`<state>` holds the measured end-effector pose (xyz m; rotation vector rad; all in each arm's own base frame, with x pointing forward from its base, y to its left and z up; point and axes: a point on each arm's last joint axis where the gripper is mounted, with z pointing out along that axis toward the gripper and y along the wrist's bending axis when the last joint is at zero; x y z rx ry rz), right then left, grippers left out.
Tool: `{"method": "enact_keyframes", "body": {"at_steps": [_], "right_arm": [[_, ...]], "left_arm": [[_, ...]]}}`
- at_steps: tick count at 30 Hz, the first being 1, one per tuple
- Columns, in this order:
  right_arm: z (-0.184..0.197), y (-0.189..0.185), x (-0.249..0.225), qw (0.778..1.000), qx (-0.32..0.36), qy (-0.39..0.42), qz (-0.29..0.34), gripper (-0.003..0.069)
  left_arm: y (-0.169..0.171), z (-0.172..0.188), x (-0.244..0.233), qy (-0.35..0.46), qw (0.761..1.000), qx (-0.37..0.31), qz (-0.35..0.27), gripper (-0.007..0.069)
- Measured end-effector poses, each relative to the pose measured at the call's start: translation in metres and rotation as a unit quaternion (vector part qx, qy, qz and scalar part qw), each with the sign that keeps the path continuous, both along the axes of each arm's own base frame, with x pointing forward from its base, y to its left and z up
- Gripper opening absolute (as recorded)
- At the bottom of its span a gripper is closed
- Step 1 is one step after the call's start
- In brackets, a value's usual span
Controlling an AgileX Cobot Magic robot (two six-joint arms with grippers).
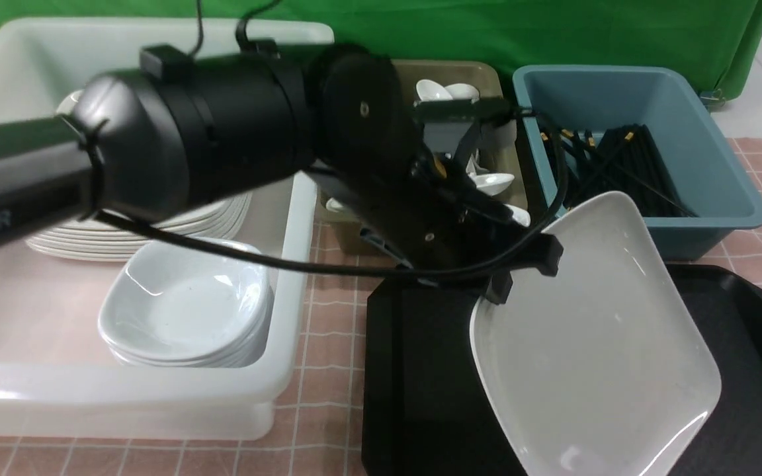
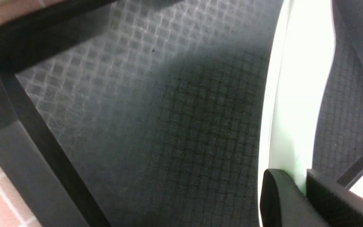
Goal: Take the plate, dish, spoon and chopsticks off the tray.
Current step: Use the left arm to put the plate into the large storage box on the left
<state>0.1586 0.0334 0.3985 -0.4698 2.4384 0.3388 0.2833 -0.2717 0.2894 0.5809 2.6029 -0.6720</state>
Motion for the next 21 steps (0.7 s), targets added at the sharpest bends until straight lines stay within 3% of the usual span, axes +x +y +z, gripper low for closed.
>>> {"method": "enact_keyframes", "body": {"at_steps": [13,21], "right_arm": [[0.001,0.002,0.0,1.0,0.004,-0.004,0.011,0.003],[0.016,0.025,-0.004,0.986,0.102,-0.058,0.122,0.003]], "left_arm": [[0.002,0.032,0.003,-0.03,0.999,0.012,-0.011,0.0019],[0.027,0.093,0.023,-0.082,0.996,-0.013,0.02,0.0019]]}}
